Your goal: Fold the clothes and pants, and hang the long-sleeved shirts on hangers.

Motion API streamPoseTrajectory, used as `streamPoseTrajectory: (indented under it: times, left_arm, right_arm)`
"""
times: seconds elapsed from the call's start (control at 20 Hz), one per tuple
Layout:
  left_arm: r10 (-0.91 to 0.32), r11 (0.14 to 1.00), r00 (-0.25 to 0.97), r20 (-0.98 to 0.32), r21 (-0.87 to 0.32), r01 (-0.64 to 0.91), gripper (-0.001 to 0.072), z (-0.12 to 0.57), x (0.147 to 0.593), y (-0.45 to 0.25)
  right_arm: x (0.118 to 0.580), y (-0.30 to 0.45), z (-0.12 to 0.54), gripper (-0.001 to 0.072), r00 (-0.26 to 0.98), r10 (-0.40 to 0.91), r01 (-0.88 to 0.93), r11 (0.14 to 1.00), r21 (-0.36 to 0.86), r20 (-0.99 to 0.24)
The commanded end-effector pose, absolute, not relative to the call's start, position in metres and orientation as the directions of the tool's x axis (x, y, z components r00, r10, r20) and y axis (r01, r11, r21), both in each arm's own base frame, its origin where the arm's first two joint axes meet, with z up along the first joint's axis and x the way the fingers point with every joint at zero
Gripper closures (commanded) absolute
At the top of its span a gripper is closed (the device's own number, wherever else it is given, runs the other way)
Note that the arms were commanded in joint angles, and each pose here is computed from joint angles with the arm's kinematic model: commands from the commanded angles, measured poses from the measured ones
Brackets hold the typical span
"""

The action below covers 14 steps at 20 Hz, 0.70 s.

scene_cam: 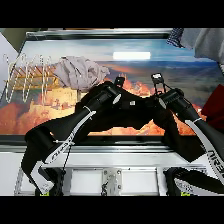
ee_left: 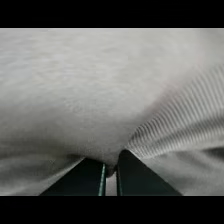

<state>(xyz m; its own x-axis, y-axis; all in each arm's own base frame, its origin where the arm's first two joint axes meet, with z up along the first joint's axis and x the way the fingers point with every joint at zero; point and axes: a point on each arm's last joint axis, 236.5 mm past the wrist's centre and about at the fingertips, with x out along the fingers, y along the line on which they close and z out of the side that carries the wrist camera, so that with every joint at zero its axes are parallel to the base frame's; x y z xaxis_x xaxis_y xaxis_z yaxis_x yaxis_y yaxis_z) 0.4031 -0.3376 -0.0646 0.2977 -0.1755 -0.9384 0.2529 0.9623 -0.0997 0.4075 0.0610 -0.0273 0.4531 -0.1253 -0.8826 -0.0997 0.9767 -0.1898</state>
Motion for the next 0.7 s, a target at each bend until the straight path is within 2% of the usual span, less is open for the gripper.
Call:
streamPoseTrajectory:
  times: [0.0,0.15,0.3,0.5,0.65]
  left_arm:
    - [-0.147,0.952,0.433,-0.889,-0.007,0.308,0.0686,0.021,0.437,-0.311]
    - [-0.221,0.918,0.476,-0.851,-0.016,0.397,0.0686,0.12,0.419,-0.299]
    - [-0.317,0.854,0.343,-0.884,-0.108,0.509,0.0687,0.163,0.355,-0.295]
    - [-0.382,0.798,0.149,-0.912,-0.243,0.552,0.0687,0.158,0.28,-0.288]
    - [-0.43,0.773,0.02,-0.902,-0.356,0.525,0.0686,0.131,0.237,-0.288]
  right_arm:
    - [0.388,0.045,0.015,0.0688,0.377,-0.191,-0.143,0.955,-0.261,-0.906]
    - [0.367,0.045,0.082,0.0689,0.337,-0.177,-0.151,0.959,-0.238,-0.925]
    - [0.34,0.066,0.134,0.0688,0.361,-0.044,-0.156,0.982,-0.107,-0.931]
    - [0.289,0.103,0.153,0.0689,0.286,0.149,-0.199,0.976,0.093,-0.946]
    - [0.263,0.113,0.143,0.0689,0.231,0.196,-0.216,0.965,0.146,-0.953]
